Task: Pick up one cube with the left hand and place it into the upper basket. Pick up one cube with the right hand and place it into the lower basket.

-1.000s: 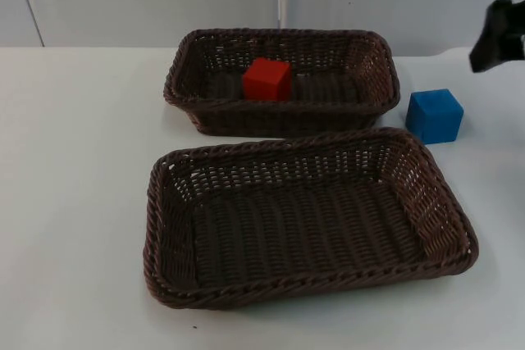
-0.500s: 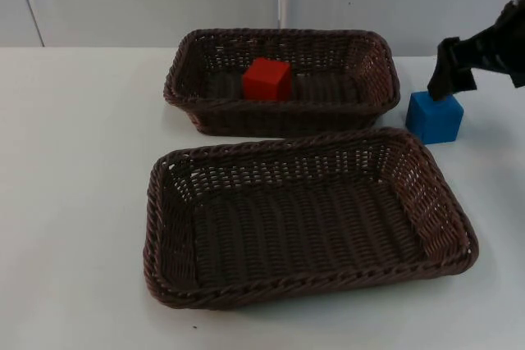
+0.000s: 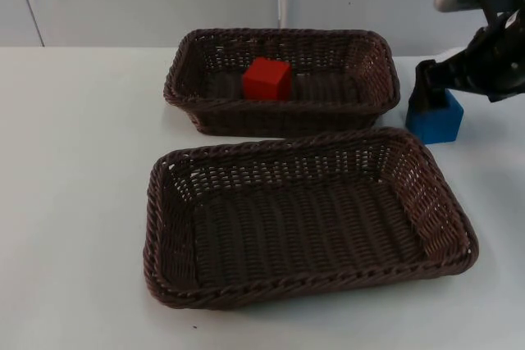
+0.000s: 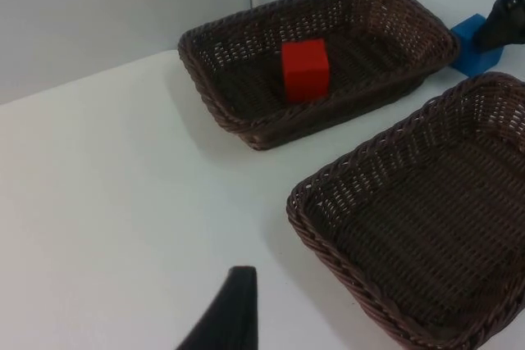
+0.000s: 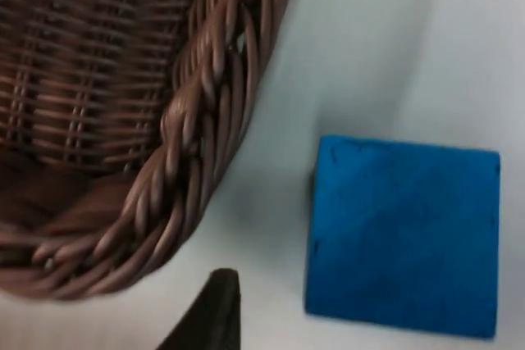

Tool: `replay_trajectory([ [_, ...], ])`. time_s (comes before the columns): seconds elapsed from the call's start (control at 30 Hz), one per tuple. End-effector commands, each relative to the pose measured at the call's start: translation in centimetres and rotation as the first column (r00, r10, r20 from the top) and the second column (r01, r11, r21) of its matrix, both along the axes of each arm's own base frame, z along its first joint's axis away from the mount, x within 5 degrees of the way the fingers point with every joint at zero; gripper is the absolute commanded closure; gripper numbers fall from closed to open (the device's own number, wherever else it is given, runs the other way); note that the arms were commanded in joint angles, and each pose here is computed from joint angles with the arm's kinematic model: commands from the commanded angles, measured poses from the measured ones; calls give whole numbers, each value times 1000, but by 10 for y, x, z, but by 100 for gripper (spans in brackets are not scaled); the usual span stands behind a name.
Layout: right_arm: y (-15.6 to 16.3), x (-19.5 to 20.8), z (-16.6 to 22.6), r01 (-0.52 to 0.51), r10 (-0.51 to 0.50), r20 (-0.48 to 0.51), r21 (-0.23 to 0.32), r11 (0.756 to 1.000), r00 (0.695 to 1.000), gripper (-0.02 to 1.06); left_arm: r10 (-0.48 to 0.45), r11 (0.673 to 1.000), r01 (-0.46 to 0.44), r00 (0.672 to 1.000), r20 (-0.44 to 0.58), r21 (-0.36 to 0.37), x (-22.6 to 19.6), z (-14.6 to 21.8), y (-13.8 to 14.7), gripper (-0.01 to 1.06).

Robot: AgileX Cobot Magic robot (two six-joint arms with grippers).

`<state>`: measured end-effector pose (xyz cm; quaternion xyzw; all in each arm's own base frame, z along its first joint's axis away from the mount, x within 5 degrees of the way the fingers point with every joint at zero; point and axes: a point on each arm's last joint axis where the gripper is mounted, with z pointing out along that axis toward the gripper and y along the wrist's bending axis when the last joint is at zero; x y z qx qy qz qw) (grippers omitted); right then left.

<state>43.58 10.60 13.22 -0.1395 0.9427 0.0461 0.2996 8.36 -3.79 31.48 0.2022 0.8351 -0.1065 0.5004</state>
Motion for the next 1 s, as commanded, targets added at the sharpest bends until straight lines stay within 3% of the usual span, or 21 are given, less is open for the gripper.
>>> replay_trajectory([
  [0.0, 1, 5, -2, 11, -12, 43, 13, 1000, 999, -1, 5, 1000, -5, 1000, 7, 0, -1, 1, 1, 8],
  [0.7, 1, 13, -43, 29, -29, 60, 10, 1000, 998, 0, 6, 1000, -6, 1000, 12, 3, 0, 1, 1, 8],
  [0.8, 1, 12, -45, 28, -28, 51, 8, 1000, 998, 7, 6, 1000, -6, 1000, 12, 3, 0, 1, 1, 8],
  [0.9, 1, 12, -45, 45, -46, 47, 21, 999, 998, 30, 7, 1000, -7, 1000, 13, 3, 0, 1, 1, 8],
  [0.93, 1, 12, -45, 45, -46, 47, 21, 999, 998, 30, 7, 1000, -7, 1000, 13, 3, 0, 1, 1, 8],
  [0.97, 1, 12, -45, 46, -47, 47, 22, 999, 998, 39, 7, 1000, -7, 1000, 13, 3, 0, 1, 1, 8],
])
